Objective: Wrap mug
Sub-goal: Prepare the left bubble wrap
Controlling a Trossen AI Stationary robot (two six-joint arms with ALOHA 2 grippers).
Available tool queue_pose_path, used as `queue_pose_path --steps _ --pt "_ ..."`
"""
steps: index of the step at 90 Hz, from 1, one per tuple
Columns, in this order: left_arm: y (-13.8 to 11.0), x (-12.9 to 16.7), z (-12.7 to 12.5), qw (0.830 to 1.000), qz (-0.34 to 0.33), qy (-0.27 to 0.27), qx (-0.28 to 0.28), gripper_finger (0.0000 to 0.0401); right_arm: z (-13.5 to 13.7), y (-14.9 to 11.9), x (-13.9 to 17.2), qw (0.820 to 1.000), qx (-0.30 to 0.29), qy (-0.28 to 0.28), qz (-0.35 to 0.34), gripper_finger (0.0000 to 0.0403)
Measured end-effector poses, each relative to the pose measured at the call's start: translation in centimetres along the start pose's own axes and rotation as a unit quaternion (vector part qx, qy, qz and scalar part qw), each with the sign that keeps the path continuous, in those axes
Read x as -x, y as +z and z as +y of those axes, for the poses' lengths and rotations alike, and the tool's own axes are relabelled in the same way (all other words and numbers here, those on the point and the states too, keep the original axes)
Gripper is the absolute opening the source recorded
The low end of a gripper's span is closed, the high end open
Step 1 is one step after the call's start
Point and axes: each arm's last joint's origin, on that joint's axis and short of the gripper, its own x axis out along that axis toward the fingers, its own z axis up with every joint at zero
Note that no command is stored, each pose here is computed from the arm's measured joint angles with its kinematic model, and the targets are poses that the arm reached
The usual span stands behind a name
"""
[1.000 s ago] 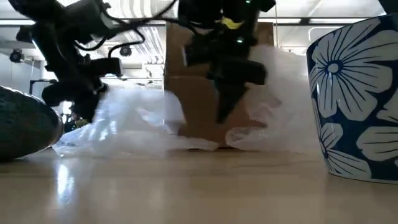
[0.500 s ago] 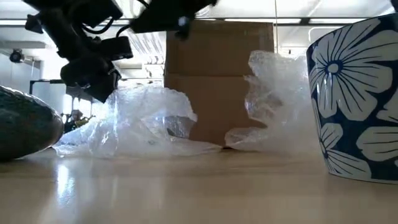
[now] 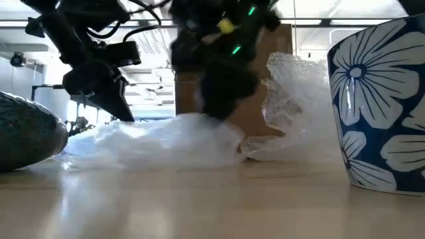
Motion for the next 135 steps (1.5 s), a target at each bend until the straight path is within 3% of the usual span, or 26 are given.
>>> queue_pose_path --steps 18,37,49,64,71,80,88,98,109,122,135 --pt "-0.1 0.0 0.0 1.000 0.006 0.001 -0.002 0.0000 -0.3 -2.4 4.5 0.995 0.022 0.002 0.098 0.0002" --pt "0.1 0.2 0.1 1.000 0.011 0.002 -0.006 0.0000 -0.8 -2.6 8.3 0.996 0.031 -0.054 0.062 0.0002" --pt "2.9 2.3 -0.3 1.000 -0.014 -0.017 0.000 0.0000 -1.0 -2.3 9.8 0.998 0.015 -0.065 0.017 0.0002" --pt "4.9 3.9 -0.7 0.998 -0.043 -0.043 0.005 0.0000 -0.8 -0.6 8.2 0.991 0.006 -0.066 -0.113 0.0002" --pt "4.7 3.8 -1.1 0.994 -0.026 -0.101 0.015 0.0000 -0.9 0.2 6.5 0.981 0.012 -0.067 -0.182 0.0002" --pt "3.5 3.0 -2.3 0.979 0.001 -0.199 0.034 0.0000 -1.2 0.5 3.7 0.973 0.011 -0.070 -0.220 0.0002" --pt "2.2 1.3 -3.4 0.974 -0.019 -0.224 0.036 0.0000 -1.6 0.6 1.6 0.972 0.006 -0.073 -0.222 0.0002" --pt "0.5 -1.2 -3.7 0.980 -0.026 -0.188 0.052 0.0000 -1.9 0.2 -0.4 0.978 0.010 -0.075 -0.193 0.0002" --pt "-1.3 -3.1 -3.5 0.990 0.018 -0.128 0.054 0.0000 -2.2 -1.2 -1.3 0.991 0.015 -0.070 -0.117 0.0002" --pt "-2.5 -4.3 -3.6 0.991 0.068 -0.105 0.052 0.0000 -2.4 -3.4 -0.2 0.996 -0.004 -0.093 -0.004 0.0002" --pt "-3.0 -4.8 -3.7 0.990 0.086 -0.098 0.050 0.0000 -2.2 -6.2 1.7 0.987 -0.032 -0.094 0.128 0.0002"
